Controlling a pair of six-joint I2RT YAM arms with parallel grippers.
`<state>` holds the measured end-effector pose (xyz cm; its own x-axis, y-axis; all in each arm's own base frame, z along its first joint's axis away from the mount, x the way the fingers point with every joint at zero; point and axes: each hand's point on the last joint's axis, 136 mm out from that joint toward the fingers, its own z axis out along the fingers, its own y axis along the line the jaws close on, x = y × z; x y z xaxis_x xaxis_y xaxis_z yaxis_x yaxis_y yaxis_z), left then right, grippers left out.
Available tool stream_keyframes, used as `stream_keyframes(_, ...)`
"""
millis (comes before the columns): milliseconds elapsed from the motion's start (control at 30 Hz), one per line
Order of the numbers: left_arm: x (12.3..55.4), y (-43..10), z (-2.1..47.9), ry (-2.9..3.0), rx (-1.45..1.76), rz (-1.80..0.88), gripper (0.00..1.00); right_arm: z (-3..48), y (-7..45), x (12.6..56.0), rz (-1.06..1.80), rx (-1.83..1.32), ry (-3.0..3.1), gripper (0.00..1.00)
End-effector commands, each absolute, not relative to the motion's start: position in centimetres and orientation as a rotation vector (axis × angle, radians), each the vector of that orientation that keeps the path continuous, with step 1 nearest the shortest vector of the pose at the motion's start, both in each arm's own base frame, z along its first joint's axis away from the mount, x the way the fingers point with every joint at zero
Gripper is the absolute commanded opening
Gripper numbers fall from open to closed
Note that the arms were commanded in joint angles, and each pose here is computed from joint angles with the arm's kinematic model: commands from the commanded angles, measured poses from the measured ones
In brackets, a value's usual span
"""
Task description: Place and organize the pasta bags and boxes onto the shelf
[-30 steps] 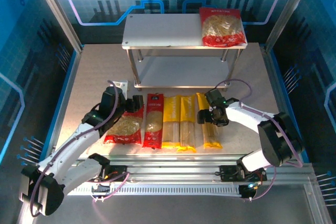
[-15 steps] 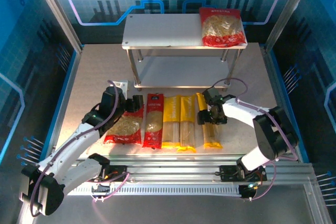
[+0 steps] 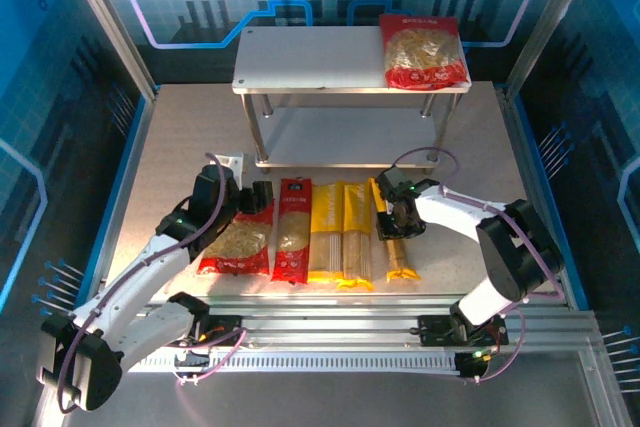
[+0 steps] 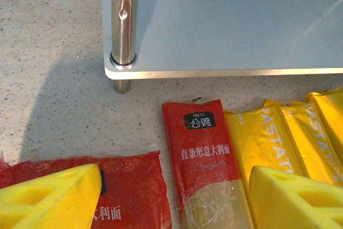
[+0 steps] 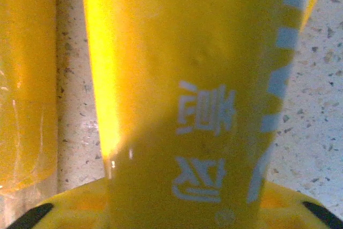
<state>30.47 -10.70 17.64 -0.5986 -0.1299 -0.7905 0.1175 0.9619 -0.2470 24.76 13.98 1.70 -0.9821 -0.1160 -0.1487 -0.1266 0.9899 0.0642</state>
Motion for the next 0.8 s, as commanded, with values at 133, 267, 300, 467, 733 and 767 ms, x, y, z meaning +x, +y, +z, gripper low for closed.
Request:
stream_keyframes(133, 30.8, -10.9, 18.4, 2.154, 0.016, -0.328, 0.73, 2.3, 15.4, 22.4, 0.222, -0.252, 3.055, 0.20)
stream_keyframes(267, 30.9, -10.9, 18.7, 2.148, 0.017, -0.330, 0.73, 4.6, 15.4, 22.6, 0.228, -0.262, 3.002, 0.14)
stream_keyframes(300, 30.9, -10.9, 18.7, 2.149, 0.018, -0.331, 0.73, 5.9, 15.7, 23.1, 0.235, -0.266, 2.967, 0.13)
stream_keyframes(467, 31.1, -11.1, 19.2, 2.142, 0.019, -0.336, 0.72, 10.6, 15.5, 23.2, 0.222, -0.296, 2.867, 0.03)
stream_keyframes(733, 31.3, -11.3, 20.4, 2.134, 0.029, -0.348, 0.72, 19.8, 16.5, 21.2, 0.277, -0.447, 2.718, 0.00)
stream_keyframes(767, 31.3, -11.3, 20.6, 2.133, 0.029, -0.348, 0.72, 21.1, 16.9, 21.0, 0.293, -0.474, 2.689, 0.00)
